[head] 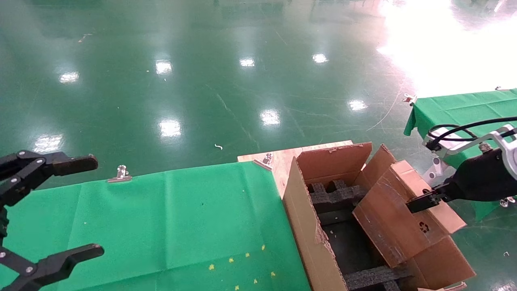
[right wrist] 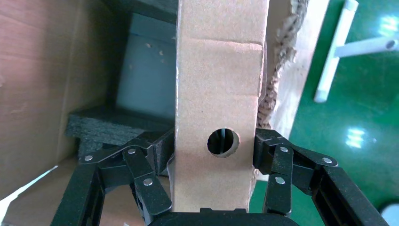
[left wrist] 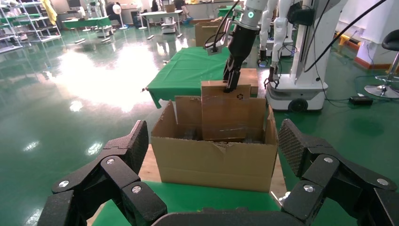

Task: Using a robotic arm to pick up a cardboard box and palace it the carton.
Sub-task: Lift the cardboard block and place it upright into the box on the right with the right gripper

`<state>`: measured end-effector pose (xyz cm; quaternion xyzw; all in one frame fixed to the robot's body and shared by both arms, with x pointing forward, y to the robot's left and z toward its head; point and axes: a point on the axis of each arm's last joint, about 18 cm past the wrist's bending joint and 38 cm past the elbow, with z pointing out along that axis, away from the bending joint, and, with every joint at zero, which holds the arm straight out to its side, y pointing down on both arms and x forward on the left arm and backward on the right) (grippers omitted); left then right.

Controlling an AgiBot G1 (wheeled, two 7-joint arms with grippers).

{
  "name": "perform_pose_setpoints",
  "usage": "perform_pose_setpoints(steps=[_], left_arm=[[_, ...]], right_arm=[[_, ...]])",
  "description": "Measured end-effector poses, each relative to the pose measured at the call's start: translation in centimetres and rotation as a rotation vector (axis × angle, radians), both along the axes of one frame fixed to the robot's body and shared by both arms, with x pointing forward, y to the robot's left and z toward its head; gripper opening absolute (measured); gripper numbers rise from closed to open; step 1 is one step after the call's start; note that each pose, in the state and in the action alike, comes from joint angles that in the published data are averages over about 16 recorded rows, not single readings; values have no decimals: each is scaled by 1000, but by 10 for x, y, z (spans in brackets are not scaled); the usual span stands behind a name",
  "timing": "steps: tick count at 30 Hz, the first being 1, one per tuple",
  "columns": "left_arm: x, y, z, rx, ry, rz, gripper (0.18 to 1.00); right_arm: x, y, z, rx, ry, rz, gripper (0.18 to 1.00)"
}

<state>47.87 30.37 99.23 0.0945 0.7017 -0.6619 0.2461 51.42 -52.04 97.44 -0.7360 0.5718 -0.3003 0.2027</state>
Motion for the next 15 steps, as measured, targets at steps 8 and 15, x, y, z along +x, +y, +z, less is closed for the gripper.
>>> perform_pose_setpoints(steps=[8, 15], left_arm=[[0, 0, 0, 0, 0, 0, 1001], [0, 0, 0, 0, 0, 0, 1001]], right_arm=[[1, 7, -6, -19, -6, -95, 358], [5, 9, -12, -25, -19, -161, 357]])
